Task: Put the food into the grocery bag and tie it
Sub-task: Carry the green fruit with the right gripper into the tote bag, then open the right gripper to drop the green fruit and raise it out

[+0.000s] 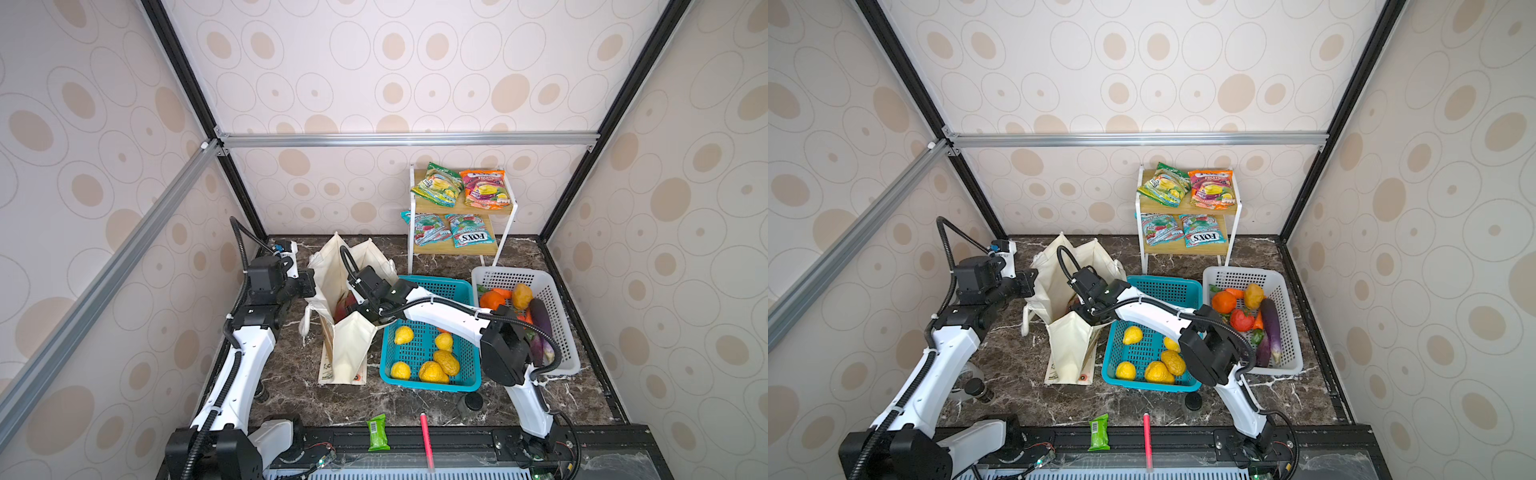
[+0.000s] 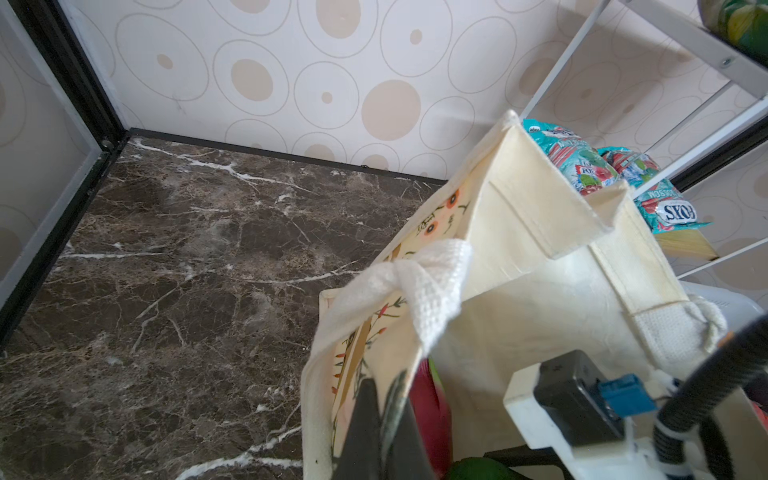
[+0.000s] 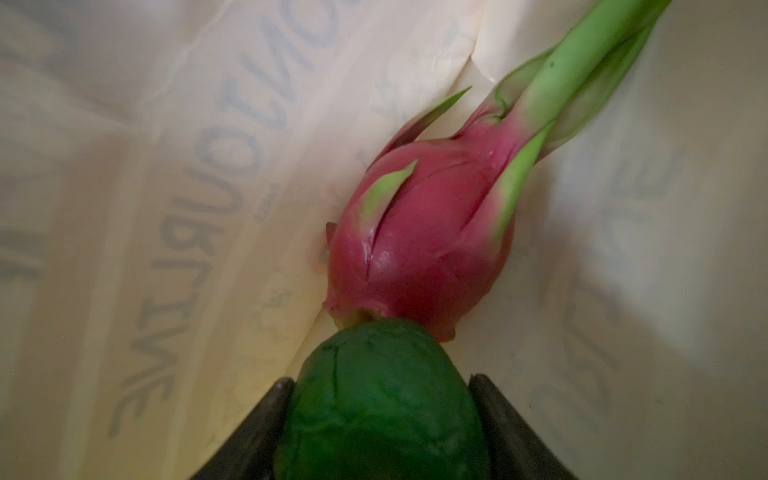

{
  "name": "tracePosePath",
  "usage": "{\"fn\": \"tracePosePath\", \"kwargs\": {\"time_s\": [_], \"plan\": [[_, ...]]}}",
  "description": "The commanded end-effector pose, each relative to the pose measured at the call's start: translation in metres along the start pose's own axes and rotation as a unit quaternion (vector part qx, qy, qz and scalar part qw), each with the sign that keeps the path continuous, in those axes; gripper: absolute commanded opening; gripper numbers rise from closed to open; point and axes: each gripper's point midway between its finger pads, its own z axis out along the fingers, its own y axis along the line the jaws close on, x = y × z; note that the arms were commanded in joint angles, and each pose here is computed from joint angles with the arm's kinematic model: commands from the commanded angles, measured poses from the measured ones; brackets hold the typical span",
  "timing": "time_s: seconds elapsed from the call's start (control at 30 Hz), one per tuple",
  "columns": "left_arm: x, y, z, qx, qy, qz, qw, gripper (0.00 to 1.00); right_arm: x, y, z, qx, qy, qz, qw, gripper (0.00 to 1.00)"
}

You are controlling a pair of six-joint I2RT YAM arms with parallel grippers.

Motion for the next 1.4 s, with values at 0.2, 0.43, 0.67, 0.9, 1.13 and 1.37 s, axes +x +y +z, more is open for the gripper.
{"fn": "tracePosePath", "kwargs": {"time_s": [0.2,0.43,0.67,0.9,1.13,1.37], "plan": [[-0.008,-0.003,-0.002,0.008,-0.018,0.005,1.000,0.00,0.043,-0.031,0.045,0.073,0.081,0.018,0.994,0.65],[-0.008,-0.002,-0.004,0.006,-0.020,0.006,1.000,0.00,0.062,-0.042,0.063,0.090,0.107,0.033,0.990,0.66],[0.000,0.002,0.001,0.000,-0.015,0.007,1.000,0.00,0.052,-0.029,0.043,0.065,0.095,0.026,0.993,0.87],[-0.003,0.004,0.000,-0.008,-0.019,0.014,1.000,0.00,0.021,0.001,0.004,0.006,0.038,0.007,0.999,1.00],[-0.005,0.011,-0.003,-0.029,-0.024,0.022,0.999,0.00,-0.001,0.012,-0.029,0.013,0.001,-0.023,1.000,1.00],[0.001,0.016,-0.004,-0.040,-0.031,0.030,0.998,0.00,-0.024,0.026,-0.089,0.004,-0.078,-0.039,0.996,1.00]]}}
